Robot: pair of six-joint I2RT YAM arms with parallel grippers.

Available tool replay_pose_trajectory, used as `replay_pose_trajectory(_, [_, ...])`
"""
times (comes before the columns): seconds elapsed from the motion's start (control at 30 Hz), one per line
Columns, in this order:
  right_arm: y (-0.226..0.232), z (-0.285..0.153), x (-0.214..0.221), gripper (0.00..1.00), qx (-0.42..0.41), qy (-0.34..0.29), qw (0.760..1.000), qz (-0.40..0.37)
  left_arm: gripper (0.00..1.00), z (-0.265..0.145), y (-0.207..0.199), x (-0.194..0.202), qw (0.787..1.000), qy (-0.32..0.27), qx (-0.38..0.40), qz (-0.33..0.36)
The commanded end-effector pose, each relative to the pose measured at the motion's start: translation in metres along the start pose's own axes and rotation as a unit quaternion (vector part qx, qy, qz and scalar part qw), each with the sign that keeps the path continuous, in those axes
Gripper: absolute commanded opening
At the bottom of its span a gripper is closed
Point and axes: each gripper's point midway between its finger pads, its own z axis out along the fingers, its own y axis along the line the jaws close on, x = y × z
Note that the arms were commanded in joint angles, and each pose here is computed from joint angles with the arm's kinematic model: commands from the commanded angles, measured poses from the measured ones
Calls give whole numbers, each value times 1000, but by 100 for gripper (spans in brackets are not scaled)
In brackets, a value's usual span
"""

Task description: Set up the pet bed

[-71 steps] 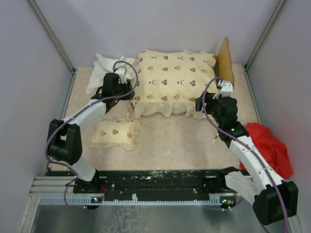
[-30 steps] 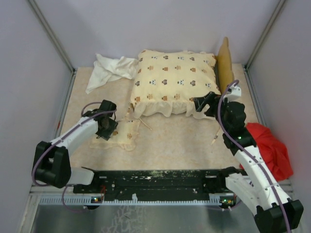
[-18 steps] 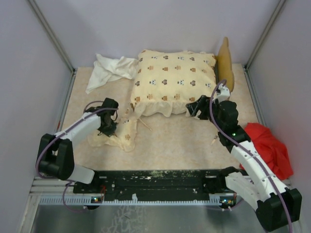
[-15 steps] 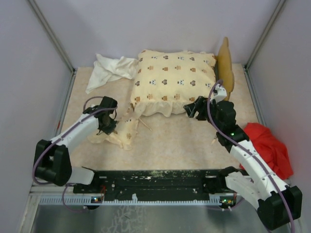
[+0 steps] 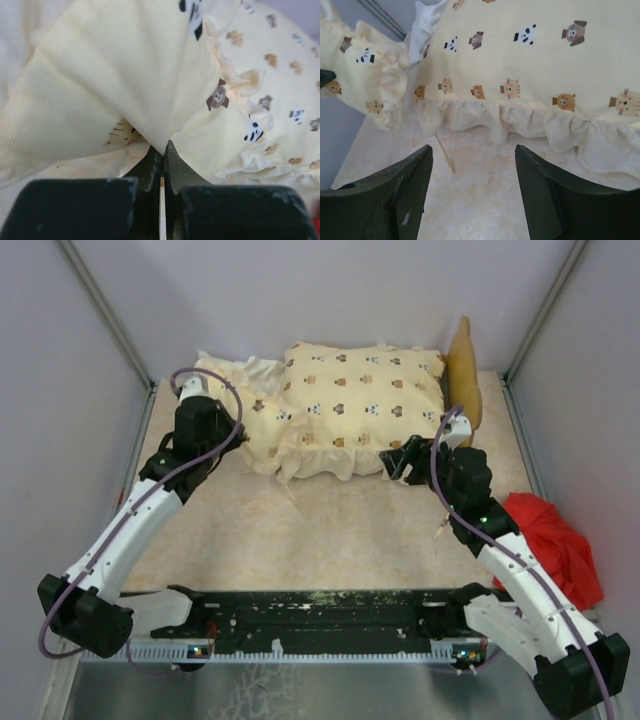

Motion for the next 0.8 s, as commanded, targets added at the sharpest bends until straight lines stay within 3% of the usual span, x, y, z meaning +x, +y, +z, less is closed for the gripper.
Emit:
replay_pose_trajectory(0.0, [21,-8,-43,67,-19,-55,998,-19,0,-5,-63,-60,987,-90,112,66])
replay_pose_trajectory(0.07, [20,-10,-46,67,-15,-59,998,-20,0,-2,-85,-69,978,-106,156,87])
replay_pose_trajectory(0.33, [3,-8,-49,67,28,-72,996,-32,0,16,-192,-79,934,-69,320,144])
replay_pose_trajectory(0.6, [-3,-14,-56,67,50,-81,995,-38,2,44,-273,-28,892,-18,417,173])
replay_pose_trajectory(0.77, [-3,-13,-56,67,51,-79,995,-37,3,71,-291,-6,885,2,438,158])
